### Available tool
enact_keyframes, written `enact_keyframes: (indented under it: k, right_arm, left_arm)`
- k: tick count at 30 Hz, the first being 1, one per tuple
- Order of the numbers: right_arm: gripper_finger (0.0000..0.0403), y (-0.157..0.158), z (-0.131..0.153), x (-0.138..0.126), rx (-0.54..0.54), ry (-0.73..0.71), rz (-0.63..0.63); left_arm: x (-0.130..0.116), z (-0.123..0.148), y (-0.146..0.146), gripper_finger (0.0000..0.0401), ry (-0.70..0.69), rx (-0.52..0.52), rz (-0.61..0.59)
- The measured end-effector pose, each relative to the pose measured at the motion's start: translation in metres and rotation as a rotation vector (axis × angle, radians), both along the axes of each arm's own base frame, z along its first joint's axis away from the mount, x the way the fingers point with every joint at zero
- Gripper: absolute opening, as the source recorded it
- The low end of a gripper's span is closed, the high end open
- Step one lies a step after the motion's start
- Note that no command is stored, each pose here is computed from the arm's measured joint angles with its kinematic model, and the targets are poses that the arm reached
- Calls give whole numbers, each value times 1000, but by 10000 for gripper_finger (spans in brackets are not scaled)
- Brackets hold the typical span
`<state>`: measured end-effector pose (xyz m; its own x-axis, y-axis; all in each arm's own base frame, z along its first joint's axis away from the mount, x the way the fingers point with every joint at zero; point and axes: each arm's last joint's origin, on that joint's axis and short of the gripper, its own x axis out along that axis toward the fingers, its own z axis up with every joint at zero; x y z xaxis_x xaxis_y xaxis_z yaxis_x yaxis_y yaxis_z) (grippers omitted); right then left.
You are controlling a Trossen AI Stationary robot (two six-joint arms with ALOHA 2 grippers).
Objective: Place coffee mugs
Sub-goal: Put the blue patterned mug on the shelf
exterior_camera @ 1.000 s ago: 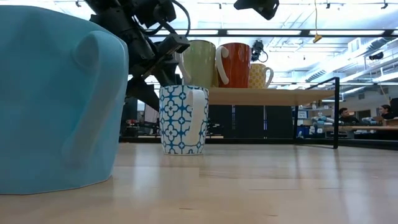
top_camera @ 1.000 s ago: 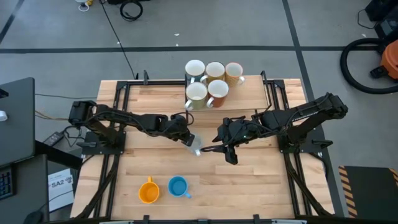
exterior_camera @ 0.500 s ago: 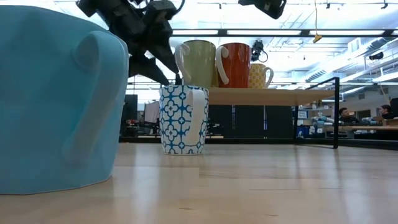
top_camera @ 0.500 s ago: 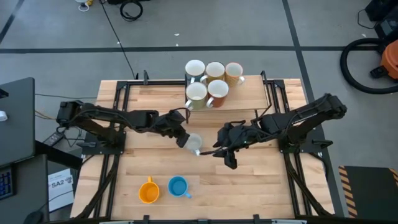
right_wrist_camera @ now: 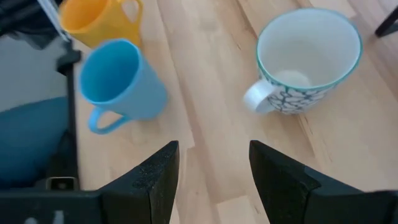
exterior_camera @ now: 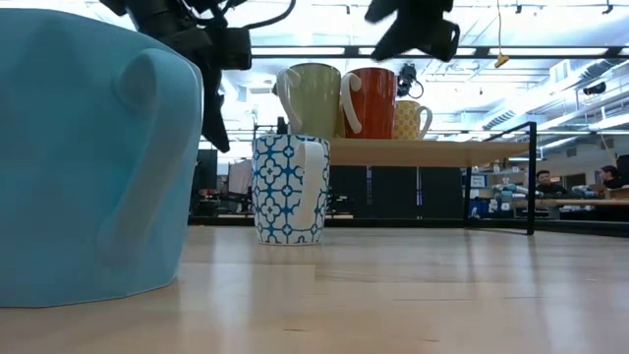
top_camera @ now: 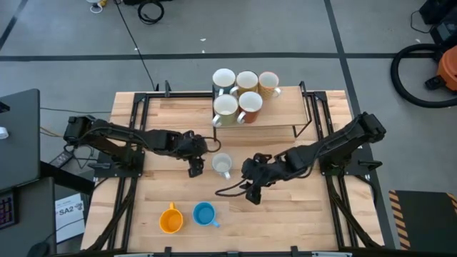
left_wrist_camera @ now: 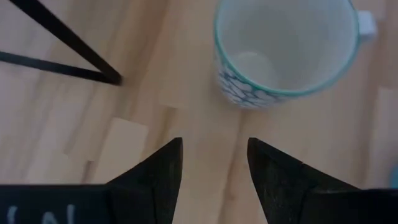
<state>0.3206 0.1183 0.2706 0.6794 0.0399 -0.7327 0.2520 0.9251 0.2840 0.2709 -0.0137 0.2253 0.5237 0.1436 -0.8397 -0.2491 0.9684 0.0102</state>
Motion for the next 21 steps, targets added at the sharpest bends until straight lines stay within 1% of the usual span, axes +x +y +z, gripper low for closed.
enact_keyframes:
  k: [5,7,10,14,19,21]
  right_arm:
    - [201,3,-20,9,-43,49,-15]
    - [201,3,-28,13,-73,63,-25]
    - [201,1,-39,20,-123,75,-39]
    - [201,-6,-52,28,-141,99,-63]
    - [201,-17,-62,38,-169,103,-64]
    - [201,-21,-62,41,-170,92,-76]
  left_arm:
    - [2,2,-2,188,-42,100,44]
    - [3,3,-1,188,-48,125,60]
    - [7,2,-1,188,-73,129,72]
    - [15,-2,-1,188,-106,125,73]
    - [20,-12,-2,188,-76,128,71]
    - [20,-15,-2,188,-59,125,68]
